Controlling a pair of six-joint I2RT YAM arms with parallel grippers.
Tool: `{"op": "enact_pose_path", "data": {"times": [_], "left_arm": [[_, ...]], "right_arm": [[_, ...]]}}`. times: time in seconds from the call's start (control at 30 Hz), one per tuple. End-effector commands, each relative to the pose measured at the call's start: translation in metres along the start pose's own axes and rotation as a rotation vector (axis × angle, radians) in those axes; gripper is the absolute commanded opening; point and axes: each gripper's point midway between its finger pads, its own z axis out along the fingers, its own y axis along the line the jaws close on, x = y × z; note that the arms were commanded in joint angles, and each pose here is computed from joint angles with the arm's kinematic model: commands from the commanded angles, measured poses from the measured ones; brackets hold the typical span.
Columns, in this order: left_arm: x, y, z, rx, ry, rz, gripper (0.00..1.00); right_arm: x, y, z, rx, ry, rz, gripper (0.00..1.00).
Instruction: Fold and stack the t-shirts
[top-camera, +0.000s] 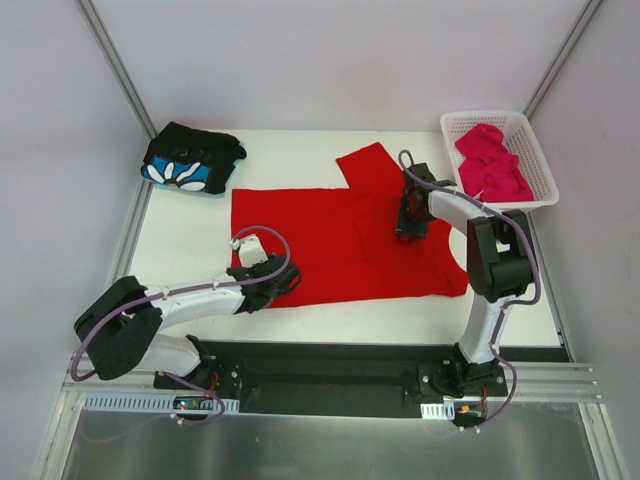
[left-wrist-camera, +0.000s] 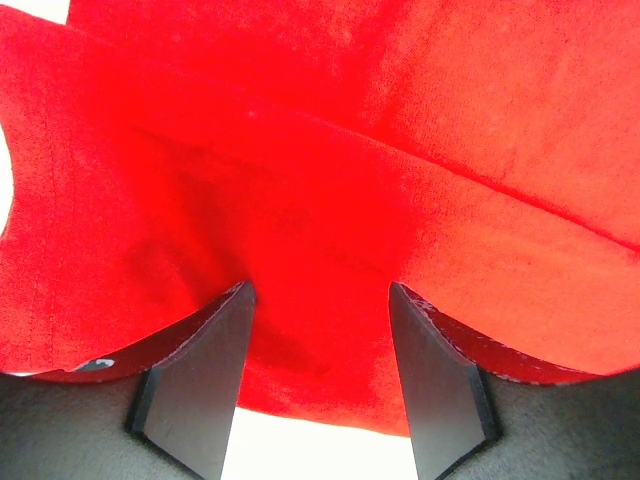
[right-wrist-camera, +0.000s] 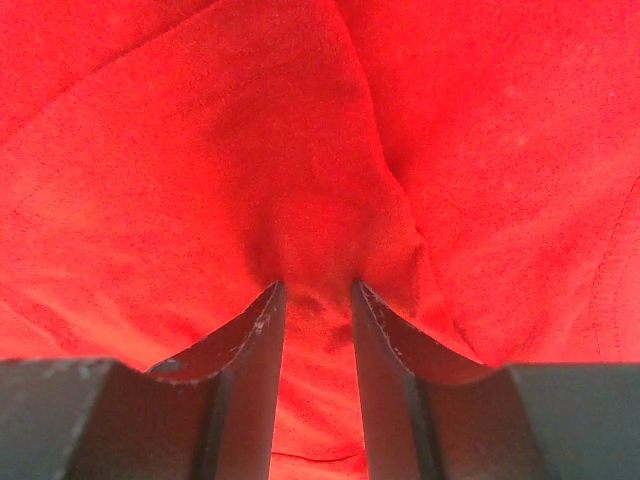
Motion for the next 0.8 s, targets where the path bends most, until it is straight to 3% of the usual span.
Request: {"op": "enact_pose_path", "data": {"times": [0.0,0.37,0.77], "left_arm": [[0.048,0.055,0.001,-0.127,0.167,0.041,0.58],[0.044,0.068,-0.016,-0.117,0.172,0.027,0.58],[0.051,0.075,-0.023,-0.106,0.203,0.02,0.58]], "right_arm": [[-0.001,-0.006,-0.002,0.017,0.008,0.027,0.36],[0.058,-0.061,-0.028,0.222,0.093,0.031,0.31],[0.134,-0.068,-0.046,0.168,0.112,0.055,0.32]]}}
